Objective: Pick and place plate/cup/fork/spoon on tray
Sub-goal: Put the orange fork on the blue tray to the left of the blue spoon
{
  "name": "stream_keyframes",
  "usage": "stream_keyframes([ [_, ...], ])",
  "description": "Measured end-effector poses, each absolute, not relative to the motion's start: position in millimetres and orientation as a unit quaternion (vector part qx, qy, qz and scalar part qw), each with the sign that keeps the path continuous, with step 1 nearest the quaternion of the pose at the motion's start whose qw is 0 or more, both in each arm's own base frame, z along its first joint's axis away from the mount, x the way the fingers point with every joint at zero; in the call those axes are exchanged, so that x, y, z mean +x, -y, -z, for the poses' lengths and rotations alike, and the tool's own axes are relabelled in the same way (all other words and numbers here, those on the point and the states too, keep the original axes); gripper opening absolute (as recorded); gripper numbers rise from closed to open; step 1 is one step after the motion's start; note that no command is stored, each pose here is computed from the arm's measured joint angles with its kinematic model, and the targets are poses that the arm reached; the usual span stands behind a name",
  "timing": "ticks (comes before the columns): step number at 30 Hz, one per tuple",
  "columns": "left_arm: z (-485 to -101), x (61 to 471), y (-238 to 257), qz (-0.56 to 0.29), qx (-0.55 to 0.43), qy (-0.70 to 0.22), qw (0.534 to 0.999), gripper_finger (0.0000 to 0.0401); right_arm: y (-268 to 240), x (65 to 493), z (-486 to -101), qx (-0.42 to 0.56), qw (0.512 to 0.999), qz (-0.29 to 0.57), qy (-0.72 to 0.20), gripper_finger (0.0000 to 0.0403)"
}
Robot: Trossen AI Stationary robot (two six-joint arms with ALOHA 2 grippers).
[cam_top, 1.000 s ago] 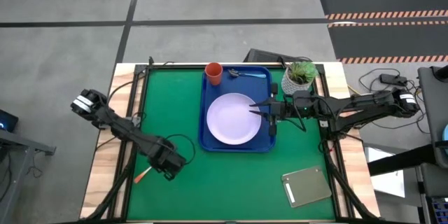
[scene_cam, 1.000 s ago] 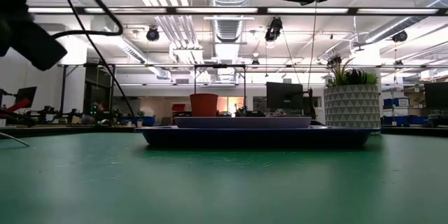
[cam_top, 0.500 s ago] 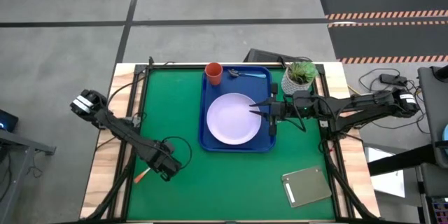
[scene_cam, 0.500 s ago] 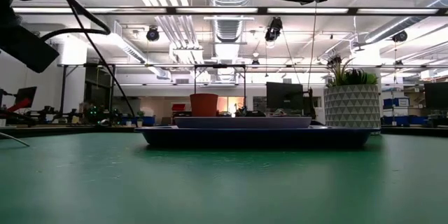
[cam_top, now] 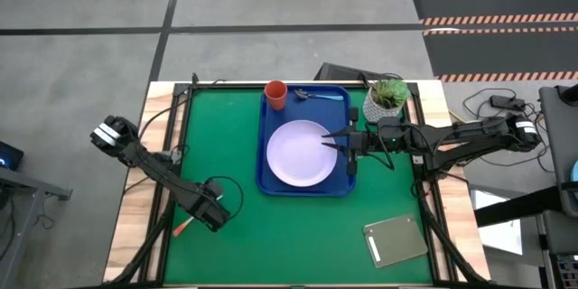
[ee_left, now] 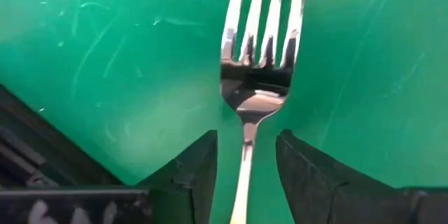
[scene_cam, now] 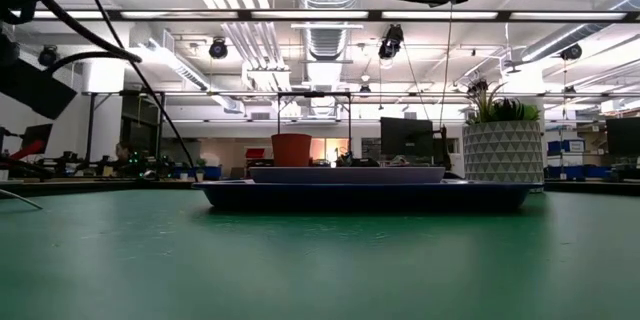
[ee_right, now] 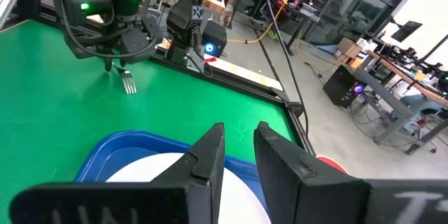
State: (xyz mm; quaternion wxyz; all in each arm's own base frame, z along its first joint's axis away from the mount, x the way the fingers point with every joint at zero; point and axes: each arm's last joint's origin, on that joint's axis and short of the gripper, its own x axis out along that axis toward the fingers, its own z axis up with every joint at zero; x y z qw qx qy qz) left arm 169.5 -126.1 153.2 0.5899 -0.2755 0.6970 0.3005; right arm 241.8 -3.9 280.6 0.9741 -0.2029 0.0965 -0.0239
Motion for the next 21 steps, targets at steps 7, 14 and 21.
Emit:
stream_keyframes([
  [7,-146.9,170.4,126.9,-0.283,-0.292,-0.69,0.599,0.0079,3.9,241.8,-280.6,-0.203,0.974,0.024,-0.096,0.0068],
  [14,-147.4,170.8,127.3,-0.278,-0.289,-0.693,0.6,0.0009,3.9,241.8,-280.6,-0.203,0.974,0.024,-0.097,0.0068],
  [21,-150.4,173.9,129.0,-0.263,-0.281,-0.69,0.613,0.0006,3.9,241.8,-280.4,-0.203,0.974,0.024,-0.097,0.0068],
])
